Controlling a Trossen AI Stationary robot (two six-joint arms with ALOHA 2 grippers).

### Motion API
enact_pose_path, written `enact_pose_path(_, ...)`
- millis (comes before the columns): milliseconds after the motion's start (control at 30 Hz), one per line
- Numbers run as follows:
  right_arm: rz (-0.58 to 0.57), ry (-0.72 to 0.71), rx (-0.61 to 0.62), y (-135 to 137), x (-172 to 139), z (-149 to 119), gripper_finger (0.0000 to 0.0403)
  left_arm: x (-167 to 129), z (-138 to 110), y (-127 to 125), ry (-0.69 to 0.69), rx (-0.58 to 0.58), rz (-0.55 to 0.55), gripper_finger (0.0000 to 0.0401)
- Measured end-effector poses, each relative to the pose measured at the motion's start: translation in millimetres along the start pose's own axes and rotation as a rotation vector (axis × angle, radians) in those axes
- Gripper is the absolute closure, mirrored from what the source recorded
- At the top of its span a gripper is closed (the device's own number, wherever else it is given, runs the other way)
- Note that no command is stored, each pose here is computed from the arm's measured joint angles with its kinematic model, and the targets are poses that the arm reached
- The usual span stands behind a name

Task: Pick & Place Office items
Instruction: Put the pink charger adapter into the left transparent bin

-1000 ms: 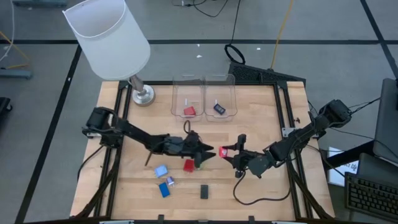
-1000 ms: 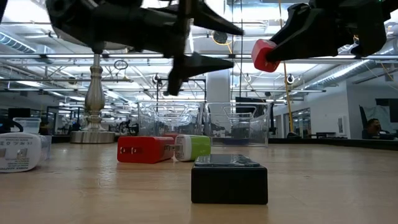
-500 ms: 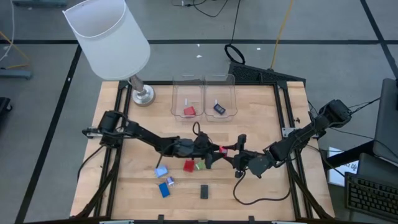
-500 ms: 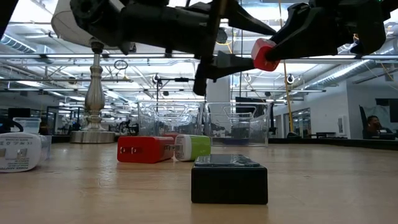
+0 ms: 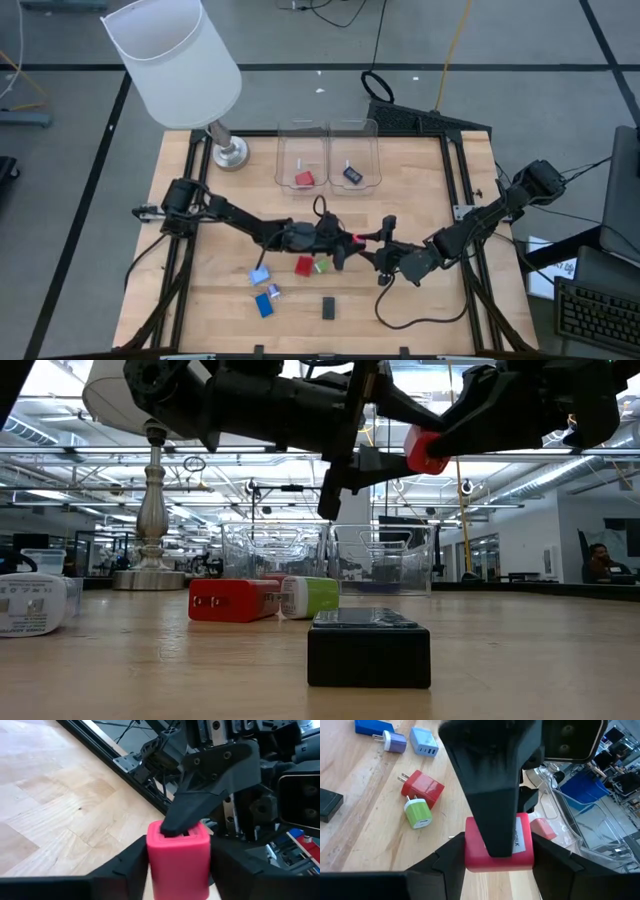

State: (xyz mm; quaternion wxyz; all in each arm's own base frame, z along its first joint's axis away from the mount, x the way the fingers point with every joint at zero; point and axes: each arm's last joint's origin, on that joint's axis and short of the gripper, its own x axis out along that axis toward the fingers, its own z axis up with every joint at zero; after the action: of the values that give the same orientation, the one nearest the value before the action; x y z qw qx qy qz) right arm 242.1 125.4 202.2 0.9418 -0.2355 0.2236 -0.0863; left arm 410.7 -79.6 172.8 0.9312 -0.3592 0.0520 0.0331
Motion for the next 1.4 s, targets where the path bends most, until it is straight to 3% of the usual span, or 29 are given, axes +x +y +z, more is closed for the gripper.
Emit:
enact_pose_path(100, -0.009, 0.005, -0.005, 0, 0, 0, 0.0223, 1, 1, 1, 0.014, -0.014, -0.014, 0.0251)
enact_pose_path(300, -0.01, 0.005, -0.009, 0, 0, 0, 0.0221, 1, 1, 2, 0.011, 0.012, -0.012, 0.025)
enact_pose_path(467, -0.004, 0.0, 0.003, 0, 0, 0, 0.0217, 0, 2, 1, 0.009, 0.035, -0.011, 0.0222)
enact_pose_path(633, -0.003, 0.002, 0.014, 0, 0, 0, 0.0212, 0, 1, 1, 0.02, 0.018, -0.021, 0.025)
enact_pose_path(1233, -0.038, -0.028, -0.005, -1, -15, 6, 0.0208, 0, 5, -1, 0.024, 0.052, -0.042, 0.0249)
enact_pose_path(1400, -0.014, -0.067, 0.022, -2, -27, 11, 0.0203, 0, 12, 0, 0.069, 0.054, -0.11, 0.0249)
